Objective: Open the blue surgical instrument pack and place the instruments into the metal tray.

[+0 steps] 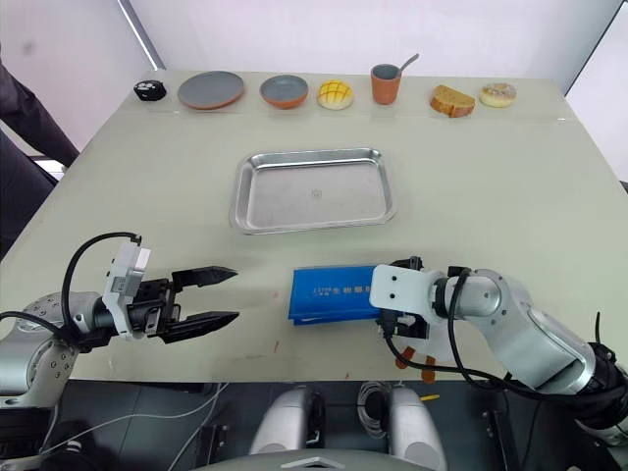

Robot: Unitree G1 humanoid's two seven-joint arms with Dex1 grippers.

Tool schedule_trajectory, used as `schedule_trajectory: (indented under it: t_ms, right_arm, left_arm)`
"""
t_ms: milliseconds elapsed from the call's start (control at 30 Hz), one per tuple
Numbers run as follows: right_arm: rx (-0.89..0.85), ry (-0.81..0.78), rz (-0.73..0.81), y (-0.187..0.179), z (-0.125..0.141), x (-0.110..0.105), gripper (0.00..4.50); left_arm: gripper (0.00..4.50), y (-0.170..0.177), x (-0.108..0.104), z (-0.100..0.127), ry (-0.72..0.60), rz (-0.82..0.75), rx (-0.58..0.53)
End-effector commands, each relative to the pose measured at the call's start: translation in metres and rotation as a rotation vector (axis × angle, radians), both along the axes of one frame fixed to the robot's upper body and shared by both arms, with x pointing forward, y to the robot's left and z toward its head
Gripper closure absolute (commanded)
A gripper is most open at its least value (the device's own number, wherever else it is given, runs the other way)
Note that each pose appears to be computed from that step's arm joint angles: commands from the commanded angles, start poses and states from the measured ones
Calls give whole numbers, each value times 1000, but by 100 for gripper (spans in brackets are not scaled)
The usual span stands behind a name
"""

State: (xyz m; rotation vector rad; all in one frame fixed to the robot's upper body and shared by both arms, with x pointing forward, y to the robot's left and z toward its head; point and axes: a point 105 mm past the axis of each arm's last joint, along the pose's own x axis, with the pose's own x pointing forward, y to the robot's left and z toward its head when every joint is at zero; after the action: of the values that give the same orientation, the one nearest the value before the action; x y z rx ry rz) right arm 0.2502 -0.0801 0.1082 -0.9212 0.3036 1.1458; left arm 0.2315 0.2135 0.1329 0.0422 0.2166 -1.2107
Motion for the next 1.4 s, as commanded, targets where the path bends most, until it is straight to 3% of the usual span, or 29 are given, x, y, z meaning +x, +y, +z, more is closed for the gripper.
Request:
schedule_trajectory:
  t_ms: [33,167,500,533,600,700,1033,1133,1167,1233,1267,1400]
  right_arm:
    - [31,-119,48,-2,10,6,0]
    - [27,-133,52,-14,4,6,0]
    - [87,-132,62,-17,5,3,0]
    - [89,-131,60,-18,4,3,40]
    - [91,-127,67,-19,1,2,76]
    - [72,-149,82,-22,-3,2,212]
    - [70,-186,108,-28,-14,5,212]
    - [79,-170,99,-29,-21,5,295]
    - [80,-162,97,-30,-24,4,356]
    - [81,-157,93,-32,-27,4,399]
    - [82,-155,90,-32,-28,5,446]
    - [99,-158,93,-32,-25,6,446]
  left_arm:
    - [12,0,-4,12,-59,-36,4]
    - [12,2,-10,16,-133,-103,-26]
    - [12,6,-15,17,-76,-211,-48]
    - [0,4,-15,17,-83,-217,-50]
    - [0,2,-16,16,-78,-231,-64]
    - [0,0,-18,15,-69,-239,-79]
    - [0,-3,-16,10,-91,-260,-91]
    - [0,-3,-15,9,-87,-260,-88]
    - [0,-3,-15,9,-88,-261,-89]
    - [0,-4,-14,10,-95,-259,-92]
    - [0,-5,-14,11,-101,-257,-94]
    - [0,-6,-11,13,-117,-242,-100]
